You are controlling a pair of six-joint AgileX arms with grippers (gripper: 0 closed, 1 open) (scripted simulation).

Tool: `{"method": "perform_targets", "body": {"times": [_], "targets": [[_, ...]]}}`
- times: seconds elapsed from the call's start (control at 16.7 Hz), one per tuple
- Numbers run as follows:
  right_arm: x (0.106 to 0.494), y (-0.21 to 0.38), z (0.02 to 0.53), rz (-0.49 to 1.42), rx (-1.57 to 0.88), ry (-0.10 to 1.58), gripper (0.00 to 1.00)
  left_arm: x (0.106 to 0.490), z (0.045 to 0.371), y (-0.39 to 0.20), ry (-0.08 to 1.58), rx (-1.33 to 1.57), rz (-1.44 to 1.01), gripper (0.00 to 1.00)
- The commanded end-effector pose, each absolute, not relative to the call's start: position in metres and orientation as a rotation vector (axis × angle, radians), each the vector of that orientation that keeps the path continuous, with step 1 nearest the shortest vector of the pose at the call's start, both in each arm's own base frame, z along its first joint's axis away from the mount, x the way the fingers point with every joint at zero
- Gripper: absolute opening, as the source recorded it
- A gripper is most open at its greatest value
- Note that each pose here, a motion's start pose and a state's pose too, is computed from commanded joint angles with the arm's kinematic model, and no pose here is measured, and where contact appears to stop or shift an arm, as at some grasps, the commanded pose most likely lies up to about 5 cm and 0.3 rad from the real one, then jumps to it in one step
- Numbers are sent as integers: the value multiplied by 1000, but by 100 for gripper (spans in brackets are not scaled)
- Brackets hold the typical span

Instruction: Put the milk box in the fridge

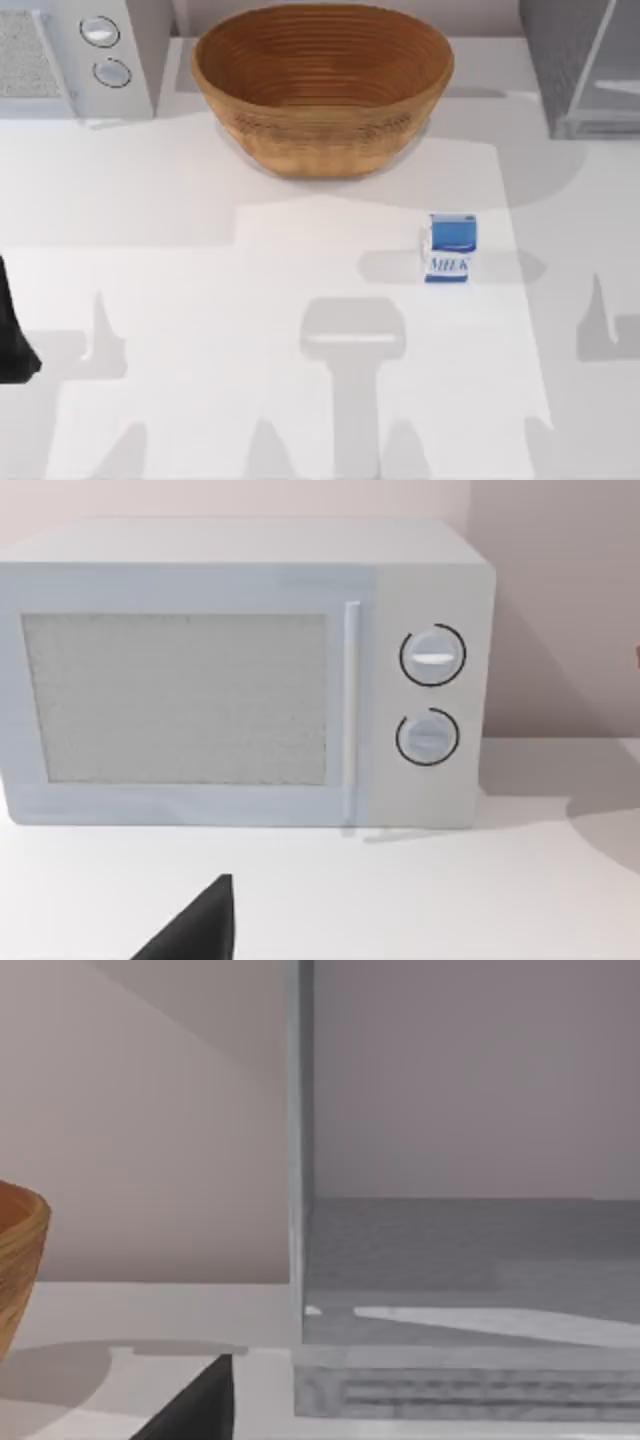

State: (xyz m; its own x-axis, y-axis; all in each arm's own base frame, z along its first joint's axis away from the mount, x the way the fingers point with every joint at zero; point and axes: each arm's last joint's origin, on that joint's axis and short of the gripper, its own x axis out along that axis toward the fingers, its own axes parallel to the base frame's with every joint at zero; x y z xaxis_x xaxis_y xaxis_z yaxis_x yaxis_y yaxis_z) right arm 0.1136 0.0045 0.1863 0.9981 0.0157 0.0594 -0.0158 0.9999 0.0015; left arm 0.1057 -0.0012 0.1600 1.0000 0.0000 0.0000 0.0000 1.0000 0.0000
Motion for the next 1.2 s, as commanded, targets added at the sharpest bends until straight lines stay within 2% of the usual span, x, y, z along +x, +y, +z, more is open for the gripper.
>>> {"method": "perform_targets", "body": {"times": [0.3,0.6,0.9,1.2], "targets": [[144,19,219,10,13,-106,100,106,160,-1,0,0,0,100],[200,53,225,-11,26,-114,100,106,160,-1,0,0,0,100],[250,110,184,-30,32,-88,100,106,160,-1,0,0,0,100],[263,168,107,-33,25,-48,100,106,160,-1,0,0,0,100]]}}
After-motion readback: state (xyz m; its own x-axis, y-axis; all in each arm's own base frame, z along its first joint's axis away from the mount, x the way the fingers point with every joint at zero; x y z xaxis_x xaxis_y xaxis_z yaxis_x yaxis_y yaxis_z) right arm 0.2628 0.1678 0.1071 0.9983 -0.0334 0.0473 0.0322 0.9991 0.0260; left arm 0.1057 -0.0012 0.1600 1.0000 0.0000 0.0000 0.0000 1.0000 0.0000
